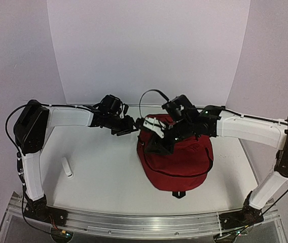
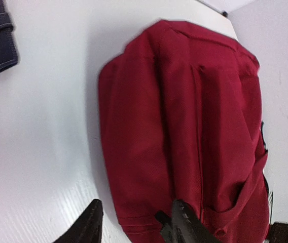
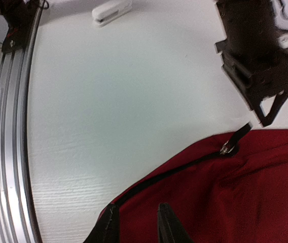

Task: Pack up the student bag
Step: Zip the student bag at the center of the board, then adjust the student bag at the center of the board.

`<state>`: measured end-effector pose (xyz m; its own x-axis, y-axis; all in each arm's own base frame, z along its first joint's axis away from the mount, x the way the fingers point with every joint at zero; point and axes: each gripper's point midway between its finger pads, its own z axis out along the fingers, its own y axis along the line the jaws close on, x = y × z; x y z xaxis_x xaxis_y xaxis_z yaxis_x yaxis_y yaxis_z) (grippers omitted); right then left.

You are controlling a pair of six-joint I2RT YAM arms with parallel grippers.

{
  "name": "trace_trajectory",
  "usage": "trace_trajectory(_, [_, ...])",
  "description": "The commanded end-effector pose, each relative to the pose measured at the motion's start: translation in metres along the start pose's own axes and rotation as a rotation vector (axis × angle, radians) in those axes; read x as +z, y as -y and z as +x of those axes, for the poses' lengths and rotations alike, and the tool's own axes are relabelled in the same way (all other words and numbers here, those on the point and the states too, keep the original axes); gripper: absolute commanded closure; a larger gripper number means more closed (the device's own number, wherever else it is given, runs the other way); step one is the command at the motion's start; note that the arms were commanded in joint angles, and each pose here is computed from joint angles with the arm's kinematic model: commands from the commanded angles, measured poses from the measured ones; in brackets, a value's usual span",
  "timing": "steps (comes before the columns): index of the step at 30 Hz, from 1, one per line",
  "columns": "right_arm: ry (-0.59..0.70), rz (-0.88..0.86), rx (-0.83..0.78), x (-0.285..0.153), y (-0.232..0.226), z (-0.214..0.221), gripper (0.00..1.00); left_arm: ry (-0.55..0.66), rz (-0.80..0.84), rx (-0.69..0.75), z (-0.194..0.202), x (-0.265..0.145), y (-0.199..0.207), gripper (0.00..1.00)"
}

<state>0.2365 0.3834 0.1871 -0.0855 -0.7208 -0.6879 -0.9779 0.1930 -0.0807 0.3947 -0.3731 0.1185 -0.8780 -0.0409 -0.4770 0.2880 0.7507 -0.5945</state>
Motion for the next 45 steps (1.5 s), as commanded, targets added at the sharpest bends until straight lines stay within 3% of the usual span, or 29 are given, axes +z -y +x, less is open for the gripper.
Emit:
trace_trajectory(1, [0.151,0.088,0.221,-0.040,0.077,-0.026,0.17,0.135,-0.027,0.039,-0.023,-0.053,0.016,0.38])
trace_trajectory(3, [0.177,0.160,0.310,-0.057,0.119,-0.017,0.03,0.141,-0.020,0.051,-0.013,-0.068,0.020,0.29])
trace_trajectory(6, [0.155,0.300,0.359,-0.071,0.172,0.004,0.02,0.101,0.000,0.084,0.019,-0.074,0.036,0.10])
trace_trajectory(12, [0.124,0.424,0.490,-0.078,0.268,0.050,0.02,-0.054,0.062,0.099,0.112,-0.041,0.070,0.05])
trace_trajectory(19, [0.053,0.376,0.494,-0.025,0.298,0.084,0.02,-0.140,0.121,0.064,0.164,-0.006,0.099,0.04])
trace_trajectory(21, [0.023,0.359,0.510,-0.010,0.301,0.096,0.02,-0.147,0.109,0.029,0.167,0.003,0.096,0.09])
trace_trajectory(24, [-0.027,0.347,0.520,0.002,0.301,0.115,0.02,-0.136,0.117,-0.004,0.166,0.012,0.095,0.26])
trace_trajectory(31, [-0.145,0.237,0.563,-0.001,0.268,0.170,0.04,-0.102,0.042,-0.062,0.138,0.004,0.061,0.81])
trace_trajectory(34, [-0.205,0.150,0.586,-0.007,0.228,0.189,0.08,-0.091,-0.006,-0.079,0.117,-0.002,0.038,0.97])
trace_trajectory(40, [-0.192,-0.071,0.648,-0.031,0.125,0.191,0.08,-0.037,-0.043,-0.071,0.050,-0.002,0.005,0.99])
trace_trajectory(45, [-0.186,-0.146,0.511,-0.042,0.046,0.154,0.03,0.018,-0.076,-0.024,-0.016,0.006,-0.009,0.85])
